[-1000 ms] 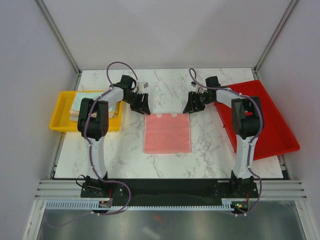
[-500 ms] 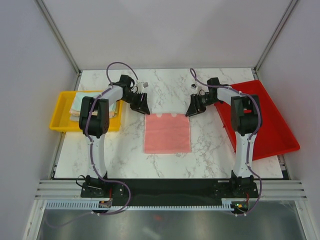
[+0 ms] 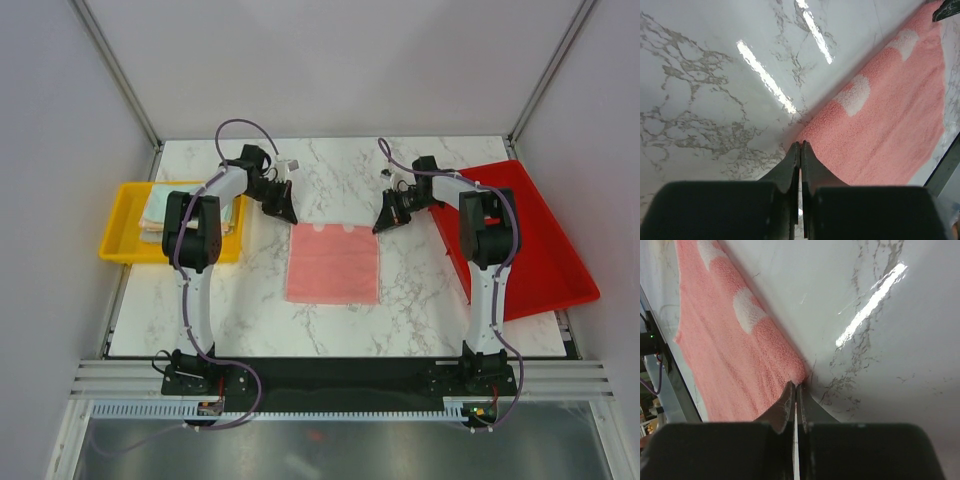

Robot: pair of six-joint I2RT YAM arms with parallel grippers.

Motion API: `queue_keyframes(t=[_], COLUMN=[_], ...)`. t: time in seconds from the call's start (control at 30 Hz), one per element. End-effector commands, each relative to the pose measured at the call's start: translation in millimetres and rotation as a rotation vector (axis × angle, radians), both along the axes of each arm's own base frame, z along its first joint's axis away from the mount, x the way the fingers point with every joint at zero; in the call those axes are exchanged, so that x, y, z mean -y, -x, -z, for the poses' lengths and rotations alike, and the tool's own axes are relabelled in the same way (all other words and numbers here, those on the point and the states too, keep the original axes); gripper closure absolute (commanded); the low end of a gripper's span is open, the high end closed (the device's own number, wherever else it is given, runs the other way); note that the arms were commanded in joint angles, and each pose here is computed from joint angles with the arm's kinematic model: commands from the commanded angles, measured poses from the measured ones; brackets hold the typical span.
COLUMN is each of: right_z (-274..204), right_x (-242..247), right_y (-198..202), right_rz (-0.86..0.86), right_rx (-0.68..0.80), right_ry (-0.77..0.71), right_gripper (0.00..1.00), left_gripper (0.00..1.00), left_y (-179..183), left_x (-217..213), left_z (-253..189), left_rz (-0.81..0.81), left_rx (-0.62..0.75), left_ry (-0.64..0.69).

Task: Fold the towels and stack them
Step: Fold the towel

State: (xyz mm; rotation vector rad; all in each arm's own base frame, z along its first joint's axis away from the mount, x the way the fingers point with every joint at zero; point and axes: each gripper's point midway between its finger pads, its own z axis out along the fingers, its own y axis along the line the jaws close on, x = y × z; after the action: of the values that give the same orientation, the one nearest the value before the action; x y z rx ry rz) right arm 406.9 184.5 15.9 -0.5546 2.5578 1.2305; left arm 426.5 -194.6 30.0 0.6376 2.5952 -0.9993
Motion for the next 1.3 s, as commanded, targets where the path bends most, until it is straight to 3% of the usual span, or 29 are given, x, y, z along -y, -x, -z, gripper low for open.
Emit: queue_keyframes(t=[0.0,0.3,0.6,0.87,1.27], right_z=[-21.1,-50.8,-72.9,-102.9,-101.1], right_x=[5.7,9.8,12.1,11.2,-4.9], right_y=[-22.6,-36.3,-23.9,-1.2,61.3], right_rz=[0.019,0.087,0.179,0.243,0.298], right_rx=[0.138,0.282,0.367,0.437,0.433], right_ry=[0.022,0.047,0.034,0.041,0.126], right_gripper=[1.00,1.00,1.00,1.00,1.00], left_gripper=[0.98,0.98,0.98,0.98,0.98], left_y=[-17.4,-24.0,-12.2,19.7,66.3], left_x=[0.8,-4.2,2.5,1.4,-5.9], left_z=[-23.1,-54.6,-82.4,-97.0,-96.5], left_rz=[0.004,-0.038,-0.069,-0.093,-0.123], left_rx=[0.085,0.168,0.242,0.289,0.292], left_ry=[-0.001,-0.023,-0.008,-0.041,-0.062])
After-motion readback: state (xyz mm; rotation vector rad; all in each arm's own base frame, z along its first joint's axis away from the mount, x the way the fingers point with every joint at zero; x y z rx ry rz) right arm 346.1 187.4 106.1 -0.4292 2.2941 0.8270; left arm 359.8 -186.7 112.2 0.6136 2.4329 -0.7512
